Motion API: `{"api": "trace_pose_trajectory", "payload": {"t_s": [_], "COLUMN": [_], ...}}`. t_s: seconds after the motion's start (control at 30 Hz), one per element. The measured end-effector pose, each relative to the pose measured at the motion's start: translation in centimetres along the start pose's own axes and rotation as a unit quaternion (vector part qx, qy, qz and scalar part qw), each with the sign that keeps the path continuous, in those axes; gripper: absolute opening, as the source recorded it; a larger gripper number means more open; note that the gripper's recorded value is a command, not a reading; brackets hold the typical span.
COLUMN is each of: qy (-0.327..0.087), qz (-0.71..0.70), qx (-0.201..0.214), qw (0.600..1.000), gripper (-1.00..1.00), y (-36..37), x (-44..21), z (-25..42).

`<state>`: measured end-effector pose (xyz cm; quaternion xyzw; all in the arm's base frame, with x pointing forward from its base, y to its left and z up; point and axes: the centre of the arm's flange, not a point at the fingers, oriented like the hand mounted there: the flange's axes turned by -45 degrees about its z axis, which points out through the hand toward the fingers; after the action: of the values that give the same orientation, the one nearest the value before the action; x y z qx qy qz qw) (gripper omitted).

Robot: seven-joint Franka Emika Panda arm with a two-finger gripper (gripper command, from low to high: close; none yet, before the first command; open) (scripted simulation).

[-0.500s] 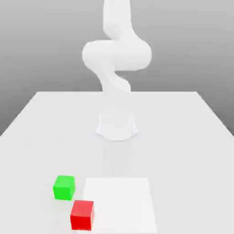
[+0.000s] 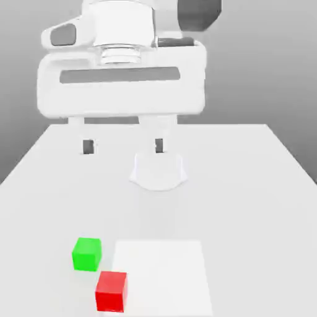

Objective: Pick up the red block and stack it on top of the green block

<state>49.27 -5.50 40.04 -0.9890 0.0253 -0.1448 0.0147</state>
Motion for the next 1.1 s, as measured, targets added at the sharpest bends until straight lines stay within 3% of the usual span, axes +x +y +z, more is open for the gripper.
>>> {"api": "trace_pose_trajectory", "payload": {"t_s": [0.3,0.47,0.5,0.73,0.9,1.1], "qy": [-0.128,-0.144,-0.144,-0.144,-0.144,-0.141], "qz": [0.013,0.014,0.014,0.014,0.017,0.123], "qx": [-0.018,-0.021,-0.021,-0.021,-0.021,-0.035], "qw": [0.992,0.989,0.989,0.989,0.989,0.982], "gripper": [0.00,0.00,-1.00,-1.00,-1.00,-1.00], "y": [3.6,4.2,4.2,4.2,4.2,10.5], "x": [-6.5,-8.9,-9.3,-9.3,-7.9,-13.6], "z": [15.7,22.2,23.2,23.3,18.0,12.6]}}
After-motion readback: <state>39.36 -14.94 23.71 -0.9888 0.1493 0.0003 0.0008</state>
